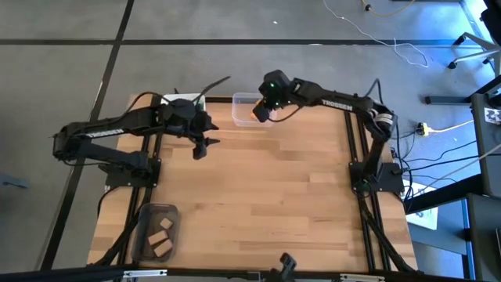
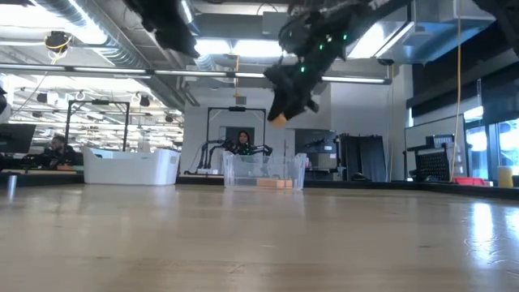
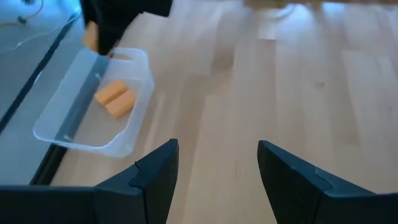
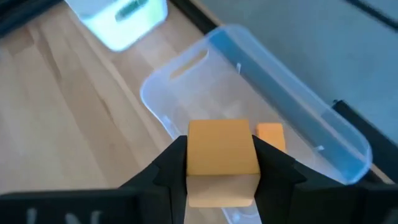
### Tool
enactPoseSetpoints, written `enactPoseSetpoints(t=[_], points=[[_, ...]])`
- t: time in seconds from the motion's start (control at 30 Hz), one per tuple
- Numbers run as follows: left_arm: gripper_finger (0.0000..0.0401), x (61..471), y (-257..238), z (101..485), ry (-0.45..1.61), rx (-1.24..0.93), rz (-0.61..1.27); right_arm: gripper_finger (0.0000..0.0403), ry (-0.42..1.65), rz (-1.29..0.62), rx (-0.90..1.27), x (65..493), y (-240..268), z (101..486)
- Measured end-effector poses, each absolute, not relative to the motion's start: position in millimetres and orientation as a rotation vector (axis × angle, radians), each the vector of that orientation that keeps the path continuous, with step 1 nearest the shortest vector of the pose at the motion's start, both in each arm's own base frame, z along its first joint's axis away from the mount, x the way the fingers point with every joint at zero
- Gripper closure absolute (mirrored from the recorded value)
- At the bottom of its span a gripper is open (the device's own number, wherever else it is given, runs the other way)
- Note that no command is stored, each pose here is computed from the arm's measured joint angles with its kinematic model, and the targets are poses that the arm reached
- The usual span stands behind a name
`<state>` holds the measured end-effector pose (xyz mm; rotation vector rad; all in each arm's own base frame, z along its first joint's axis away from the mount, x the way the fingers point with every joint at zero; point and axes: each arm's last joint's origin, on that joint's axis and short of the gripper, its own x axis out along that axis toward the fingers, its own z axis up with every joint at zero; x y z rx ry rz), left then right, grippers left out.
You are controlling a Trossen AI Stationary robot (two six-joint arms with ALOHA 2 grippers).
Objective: Sort & place blocks by color
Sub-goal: Put the orange block into the transparent bin
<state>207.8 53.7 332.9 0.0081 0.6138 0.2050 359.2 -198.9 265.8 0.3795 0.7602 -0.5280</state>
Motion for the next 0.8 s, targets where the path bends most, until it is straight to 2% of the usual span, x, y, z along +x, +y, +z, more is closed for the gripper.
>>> enactPoseSetpoints(t=[0.43, 0.8], points=[[0.0191, 231.7, 86.8, 305.4, 0.711, -0.11, 0.32, 0.0273, 0.909, -0.448, 0.399, 356.0, -243.0, 202.8], [0.0191, 237.0, 88.8, 303.0, 0.698, -0.134, 0.329, 0.0273, 0.967, -0.406, 0.389, 359.1, -246.6, 180.2]])
